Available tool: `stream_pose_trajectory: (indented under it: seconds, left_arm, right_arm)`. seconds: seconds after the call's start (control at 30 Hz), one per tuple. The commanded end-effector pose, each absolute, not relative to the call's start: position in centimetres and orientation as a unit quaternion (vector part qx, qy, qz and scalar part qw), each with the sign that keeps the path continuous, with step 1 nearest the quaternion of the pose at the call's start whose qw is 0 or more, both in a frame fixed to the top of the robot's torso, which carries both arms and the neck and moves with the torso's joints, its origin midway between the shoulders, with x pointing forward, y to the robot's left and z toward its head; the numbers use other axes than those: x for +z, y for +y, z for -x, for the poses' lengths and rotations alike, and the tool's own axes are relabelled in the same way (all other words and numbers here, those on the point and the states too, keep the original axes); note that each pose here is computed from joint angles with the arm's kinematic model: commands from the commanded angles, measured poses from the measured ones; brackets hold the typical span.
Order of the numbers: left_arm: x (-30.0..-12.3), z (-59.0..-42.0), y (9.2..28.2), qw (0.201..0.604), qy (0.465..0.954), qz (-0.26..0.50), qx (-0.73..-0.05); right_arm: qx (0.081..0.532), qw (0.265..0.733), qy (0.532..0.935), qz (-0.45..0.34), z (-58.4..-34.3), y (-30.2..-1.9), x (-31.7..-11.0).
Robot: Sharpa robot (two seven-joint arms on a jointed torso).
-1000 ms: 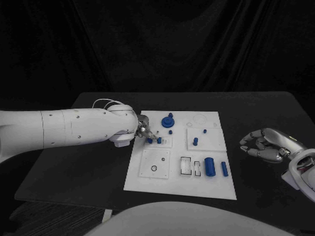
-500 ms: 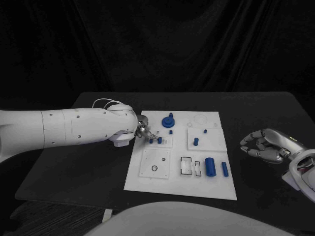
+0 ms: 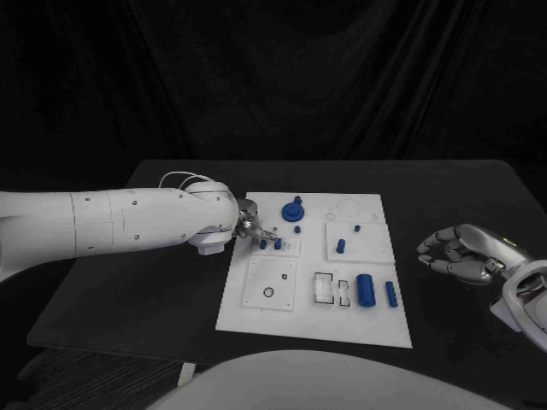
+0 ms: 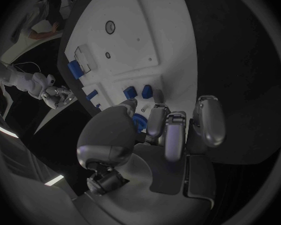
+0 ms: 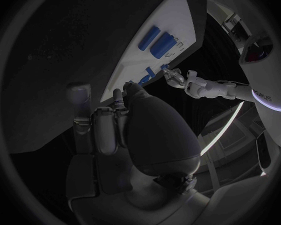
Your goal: Assemble the parts on the task board
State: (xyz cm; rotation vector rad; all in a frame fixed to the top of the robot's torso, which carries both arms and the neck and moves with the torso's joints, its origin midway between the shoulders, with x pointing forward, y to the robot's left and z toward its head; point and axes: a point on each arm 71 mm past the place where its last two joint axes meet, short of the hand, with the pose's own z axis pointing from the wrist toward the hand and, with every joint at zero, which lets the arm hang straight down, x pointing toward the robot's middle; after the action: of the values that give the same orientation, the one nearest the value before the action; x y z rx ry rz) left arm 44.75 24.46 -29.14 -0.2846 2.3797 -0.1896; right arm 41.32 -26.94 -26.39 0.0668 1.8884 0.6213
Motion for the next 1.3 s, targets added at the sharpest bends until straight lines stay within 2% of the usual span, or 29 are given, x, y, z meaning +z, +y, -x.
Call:
stream_pose_trajectory:
  seconds: [0.03, 0.13, 0.3, 0.43, 0.53, 0.77, 0.93, 1.1, 1.2, 1.3]
  left_arm:
    - [-28.0, -45.3, 23.8, 0.422, 0.886, 0.12, -0.153]
    - [-26.5, -46.1, 23.9, 0.471, 0.852, 0.126, -0.192]
    - [-22.2, -47.9, 24.4, 0.558, 0.783, 0.12, -0.247]
    - [-19.4, -49.0, 24.6, 0.596, 0.749, 0.107, -0.268]
    - [-18.3, -49.5, 24.6, 0.603, 0.743, 0.098, -0.274]
    - [-18.3, -50.1, 23.6, 0.568, 0.77, 0.063, -0.284]
    - [-18.4, -50.1, 22.9, 0.575, 0.755, 0.018, -0.315]
    - [-18.2, -49.3, 21.6, 0.63, 0.683, -0.142, -0.341]
    - [-18.8, -48.8, 20.8, 0.631, 0.657, -0.223, -0.347]
    - [-19.7, -48.3, 20.2, 0.616, 0.651, -0.28, -0.343]
  right_arm:
    - [0.255, 0.541, 0.8, -0.032, -41.3, -27.1, -26.6]
    - [0.254, 0.542, 0.801, -0.032, -41.2, -27.2, -26.5]
    - [0.253, 0.541, 0.801, -0.033, -41.2, -27.3, -26.5]
    - [0.251, 0.539, 0.803, -0.033, -41.2, -27.2, -26.6]
    - [0.251, 0.538, 0.804, -0.033, -41.3, -27.2, -26.6]
    - [0.254, 0.537, 0.804, -0.03, -41.3, -27.0, -26.7]
    - [0.259, 0.541, 0.8, -0.029, -41.3, -27.0, -26.5]
    - [0.269, 0.547, 0.792, -0.026, -41.2, -26.8, -26.3]
    - [0.274, 0.552, 0.787, -0.024, -41.1, -26.8, -26.2]
    - [0.282, 0.56, 0.778, -0.023, -41.1, -26.7, -26.0]
